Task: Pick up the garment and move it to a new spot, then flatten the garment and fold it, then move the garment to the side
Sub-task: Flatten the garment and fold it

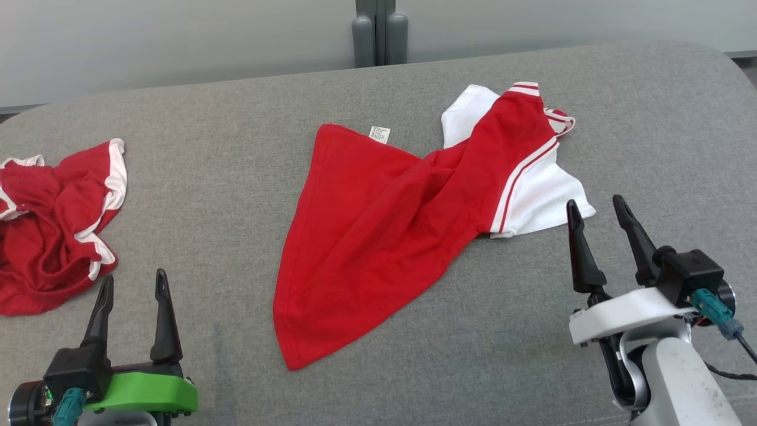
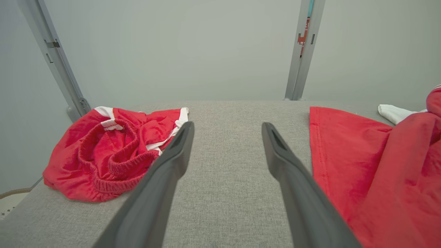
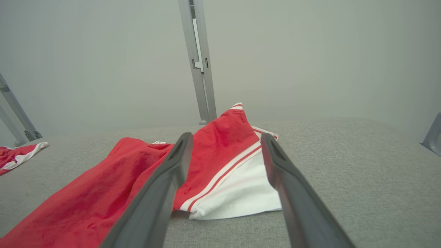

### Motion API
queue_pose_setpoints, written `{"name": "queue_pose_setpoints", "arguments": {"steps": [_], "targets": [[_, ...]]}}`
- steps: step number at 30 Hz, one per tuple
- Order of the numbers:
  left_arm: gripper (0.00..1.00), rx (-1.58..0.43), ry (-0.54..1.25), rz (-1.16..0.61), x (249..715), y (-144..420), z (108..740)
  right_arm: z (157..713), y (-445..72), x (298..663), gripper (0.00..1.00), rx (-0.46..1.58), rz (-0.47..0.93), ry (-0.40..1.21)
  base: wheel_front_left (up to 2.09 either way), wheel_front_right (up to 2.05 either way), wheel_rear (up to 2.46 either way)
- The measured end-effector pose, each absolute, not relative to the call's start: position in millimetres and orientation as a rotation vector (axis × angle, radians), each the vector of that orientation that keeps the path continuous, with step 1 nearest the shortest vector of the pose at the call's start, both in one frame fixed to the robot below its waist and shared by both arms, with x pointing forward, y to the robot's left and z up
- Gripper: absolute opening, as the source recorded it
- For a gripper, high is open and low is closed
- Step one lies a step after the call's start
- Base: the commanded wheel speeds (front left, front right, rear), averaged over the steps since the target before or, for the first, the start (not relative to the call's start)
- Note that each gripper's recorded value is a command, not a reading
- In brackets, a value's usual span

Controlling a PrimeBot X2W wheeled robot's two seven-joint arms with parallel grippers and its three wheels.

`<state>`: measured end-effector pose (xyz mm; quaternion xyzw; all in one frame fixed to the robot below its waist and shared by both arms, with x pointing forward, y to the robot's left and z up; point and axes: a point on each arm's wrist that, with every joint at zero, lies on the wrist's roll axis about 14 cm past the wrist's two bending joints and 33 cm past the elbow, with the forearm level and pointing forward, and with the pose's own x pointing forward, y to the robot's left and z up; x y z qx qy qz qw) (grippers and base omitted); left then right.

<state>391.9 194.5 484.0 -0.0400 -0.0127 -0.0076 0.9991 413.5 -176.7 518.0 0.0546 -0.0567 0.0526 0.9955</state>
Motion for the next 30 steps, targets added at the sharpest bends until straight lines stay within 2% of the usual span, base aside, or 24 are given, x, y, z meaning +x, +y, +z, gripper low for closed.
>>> {"name": "queue_pose_setpoints", "arguments": {"steps": [8,30], "targets": [[1.00,-0.061,-0.026,0.011,379.5,204.4,485.8,520.4,-165.1,393.2,1.00,0.120,0.118,-0.124,0.00,0.00,0.00],[1.00,-0.025,-0.042,0.044,366.4,214.0,492.4,522.2,-147.2,389.6,1.00,0.105,0.162,-0.128,0.00,0.00,0.00]]}}
